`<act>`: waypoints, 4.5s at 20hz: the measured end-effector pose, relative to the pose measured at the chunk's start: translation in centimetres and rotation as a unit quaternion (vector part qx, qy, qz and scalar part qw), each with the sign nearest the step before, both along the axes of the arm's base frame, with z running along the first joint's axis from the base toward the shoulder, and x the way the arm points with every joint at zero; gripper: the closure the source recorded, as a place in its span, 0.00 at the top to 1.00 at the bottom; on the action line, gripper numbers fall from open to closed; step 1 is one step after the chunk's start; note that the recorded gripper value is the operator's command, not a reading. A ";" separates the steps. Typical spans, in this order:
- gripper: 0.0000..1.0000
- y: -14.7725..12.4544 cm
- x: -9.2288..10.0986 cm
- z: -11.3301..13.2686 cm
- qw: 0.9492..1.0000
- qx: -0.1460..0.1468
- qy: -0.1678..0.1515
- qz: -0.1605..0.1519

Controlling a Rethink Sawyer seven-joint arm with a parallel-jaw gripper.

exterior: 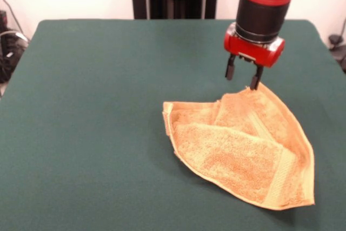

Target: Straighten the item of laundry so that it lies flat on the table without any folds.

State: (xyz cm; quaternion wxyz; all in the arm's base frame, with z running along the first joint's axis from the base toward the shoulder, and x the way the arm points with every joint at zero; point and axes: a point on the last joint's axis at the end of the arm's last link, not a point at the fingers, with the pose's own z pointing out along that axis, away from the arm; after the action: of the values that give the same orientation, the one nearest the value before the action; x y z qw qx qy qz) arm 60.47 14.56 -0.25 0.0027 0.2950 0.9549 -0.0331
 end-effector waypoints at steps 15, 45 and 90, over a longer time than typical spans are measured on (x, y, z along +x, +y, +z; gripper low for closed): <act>1.00 -0.1 0.1 0.1 1.000 0.000 0.000 -0.001; 1.00 -5.9 3.1 2.6 1.000 -0.001 -0.019 -0.018; 1.00 -10.1 7.8 -2.7 0.996 -0.030 -0.079 0.015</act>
State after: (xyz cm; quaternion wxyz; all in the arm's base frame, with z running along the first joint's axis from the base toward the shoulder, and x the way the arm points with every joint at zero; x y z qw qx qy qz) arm 68.29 4.42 -2.98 0.0878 0.2821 0.9546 -0.0381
